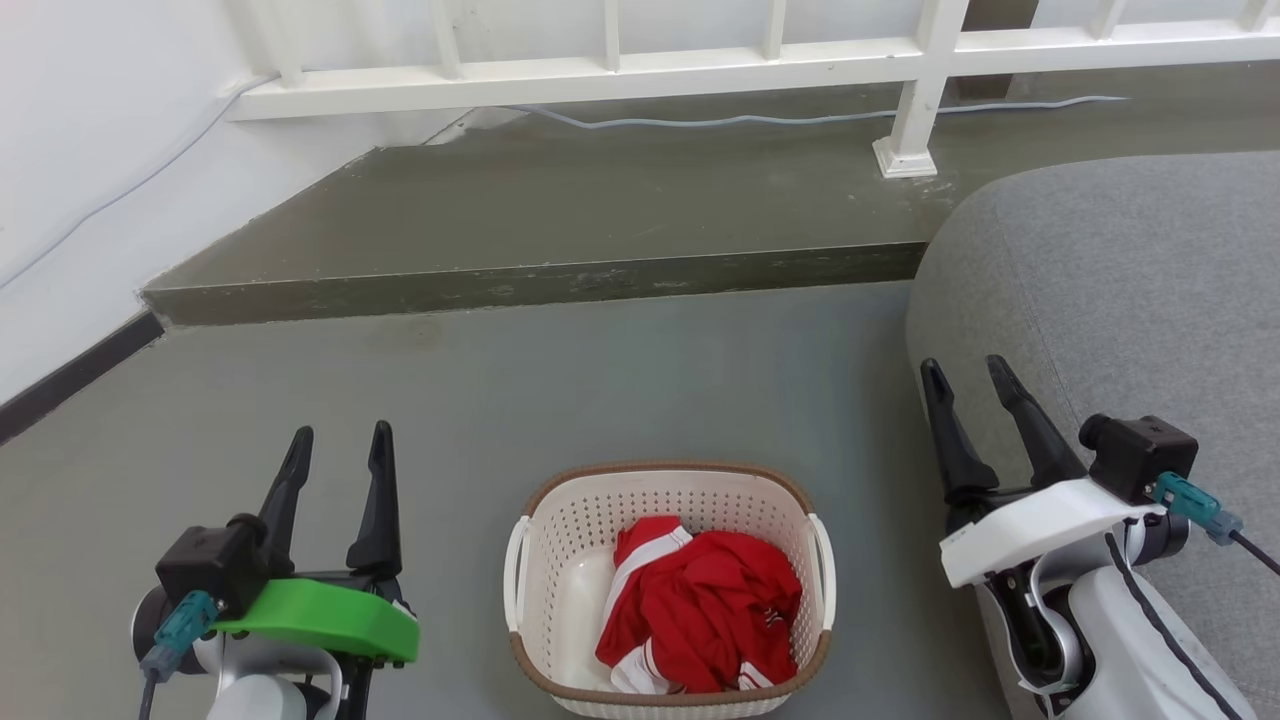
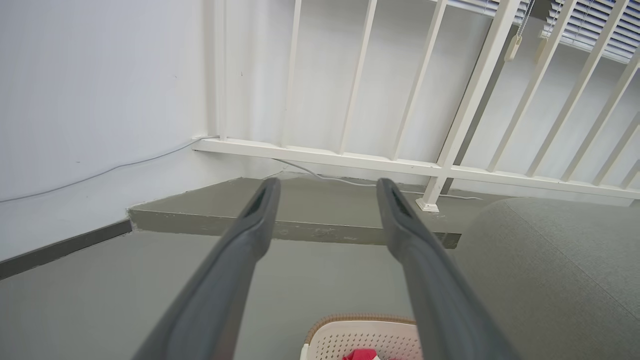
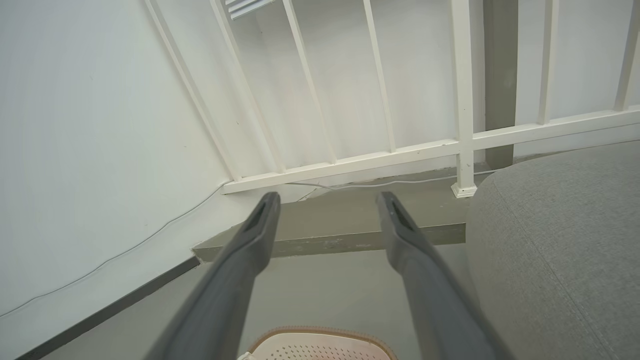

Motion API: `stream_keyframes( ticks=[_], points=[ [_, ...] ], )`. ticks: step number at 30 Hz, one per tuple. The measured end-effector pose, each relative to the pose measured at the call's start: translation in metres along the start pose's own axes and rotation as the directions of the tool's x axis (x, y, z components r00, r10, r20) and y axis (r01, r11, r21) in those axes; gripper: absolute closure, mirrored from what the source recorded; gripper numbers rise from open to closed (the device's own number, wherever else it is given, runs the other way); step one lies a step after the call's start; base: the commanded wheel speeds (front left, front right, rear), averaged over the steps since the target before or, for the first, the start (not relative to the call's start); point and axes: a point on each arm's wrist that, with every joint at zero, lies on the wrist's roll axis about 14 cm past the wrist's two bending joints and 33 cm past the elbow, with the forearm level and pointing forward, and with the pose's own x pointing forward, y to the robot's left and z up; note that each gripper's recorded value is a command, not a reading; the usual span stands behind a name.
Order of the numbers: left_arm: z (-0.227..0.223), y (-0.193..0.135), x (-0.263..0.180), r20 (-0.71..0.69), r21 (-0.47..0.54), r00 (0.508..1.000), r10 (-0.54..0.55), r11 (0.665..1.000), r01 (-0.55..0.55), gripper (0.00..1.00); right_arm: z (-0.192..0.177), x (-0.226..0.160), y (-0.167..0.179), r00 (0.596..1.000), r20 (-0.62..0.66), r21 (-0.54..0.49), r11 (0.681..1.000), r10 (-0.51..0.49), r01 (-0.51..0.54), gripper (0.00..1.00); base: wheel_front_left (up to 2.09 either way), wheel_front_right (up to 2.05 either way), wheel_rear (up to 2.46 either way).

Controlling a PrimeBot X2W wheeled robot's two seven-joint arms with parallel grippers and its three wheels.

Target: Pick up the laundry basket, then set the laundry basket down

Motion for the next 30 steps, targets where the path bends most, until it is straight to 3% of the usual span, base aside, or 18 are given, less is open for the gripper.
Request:
stream_keyframes(
  ticks=[30],
  points=[
    [-0.029, 0.004, 0.013, -0.074, -0.009, 0.997, -0.007, 1.000, 0.006, 0.00, -0.030, -0.002, -0.028, 0.993, -0.079, 0.010, 0.996, -0.084, 0.085, 0.00, 0.00, 0.00, 0.00]
  ],
)
